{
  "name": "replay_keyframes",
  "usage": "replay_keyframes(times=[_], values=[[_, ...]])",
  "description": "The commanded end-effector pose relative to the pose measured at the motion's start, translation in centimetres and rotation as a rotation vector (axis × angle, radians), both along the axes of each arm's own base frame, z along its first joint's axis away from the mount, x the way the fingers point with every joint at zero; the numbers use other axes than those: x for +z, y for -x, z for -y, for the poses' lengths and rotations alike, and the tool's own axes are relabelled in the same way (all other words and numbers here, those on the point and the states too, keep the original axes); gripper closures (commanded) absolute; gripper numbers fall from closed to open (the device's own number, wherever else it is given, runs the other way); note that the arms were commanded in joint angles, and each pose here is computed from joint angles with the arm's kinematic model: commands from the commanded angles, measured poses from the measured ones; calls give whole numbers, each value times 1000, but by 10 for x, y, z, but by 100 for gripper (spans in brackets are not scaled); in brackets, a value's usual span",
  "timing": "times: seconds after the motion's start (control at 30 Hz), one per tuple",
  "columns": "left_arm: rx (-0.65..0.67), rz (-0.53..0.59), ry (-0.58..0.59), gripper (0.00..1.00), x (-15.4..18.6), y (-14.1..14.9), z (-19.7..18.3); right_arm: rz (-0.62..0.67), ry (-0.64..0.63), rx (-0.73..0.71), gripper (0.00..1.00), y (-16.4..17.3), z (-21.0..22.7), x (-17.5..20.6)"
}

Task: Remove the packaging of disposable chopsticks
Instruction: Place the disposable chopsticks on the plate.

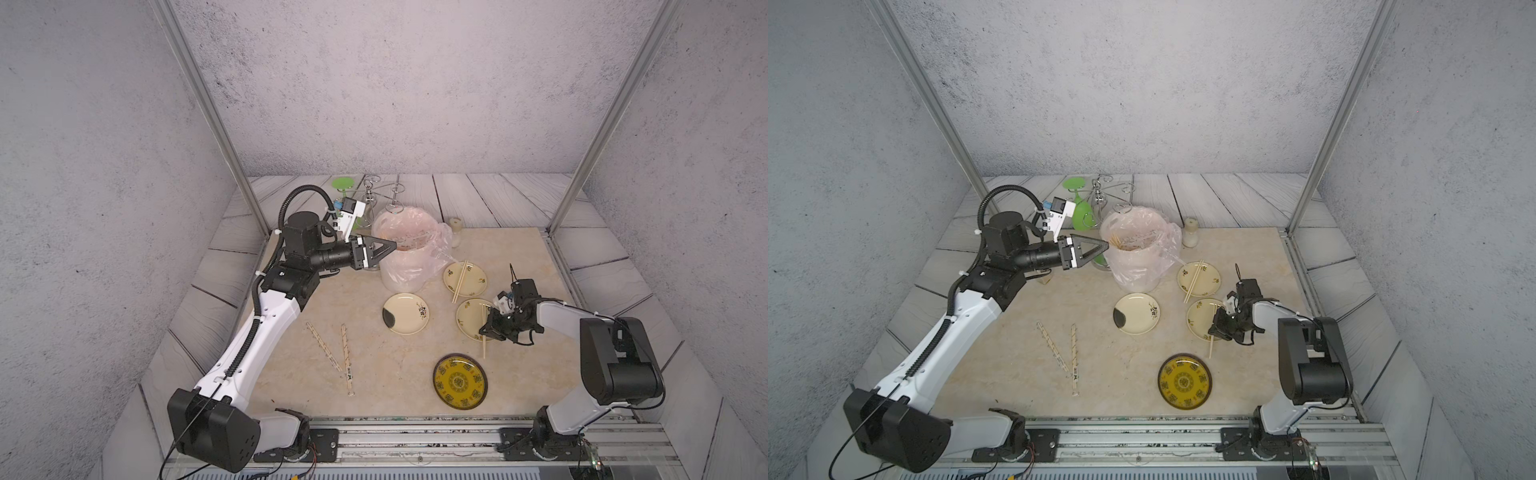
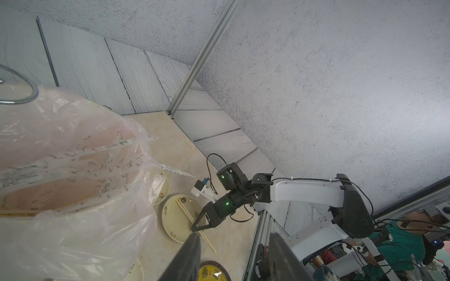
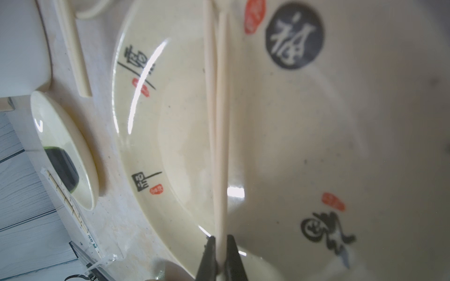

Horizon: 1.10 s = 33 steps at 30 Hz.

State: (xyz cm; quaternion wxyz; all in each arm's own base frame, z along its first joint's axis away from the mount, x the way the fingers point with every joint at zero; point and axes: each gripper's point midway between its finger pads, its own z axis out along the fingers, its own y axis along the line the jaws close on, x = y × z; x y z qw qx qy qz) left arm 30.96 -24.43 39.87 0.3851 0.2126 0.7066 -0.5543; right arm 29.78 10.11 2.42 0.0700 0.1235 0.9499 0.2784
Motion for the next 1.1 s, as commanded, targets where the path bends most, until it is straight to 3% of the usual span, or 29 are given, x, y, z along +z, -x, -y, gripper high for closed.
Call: replay_keyframes(times=[0.0,0.27,0.3,0.4,0.57,0.7,1.07], values=[[3,55,6,52,12,2,-2,8,14,12,100,-7,3,0],[0,53,8,52,12,2,-2,0,71,21,94,-9,11,-4],[-1,53,7,52,12,2,-2,2,67,26,100,-9,10,-4],[-2,51,7,52,11,2,-2,59,23,34,100,-12,4,7],[0,51,9,52,12,2,-2,116,73,19,100,-16,12,25],[-4,53,10,52,13,3,-2,81,126,13,100,-21,20,18],[-6,51,11,52,12,2,-1,49,111,10,96,-27,17,3]])
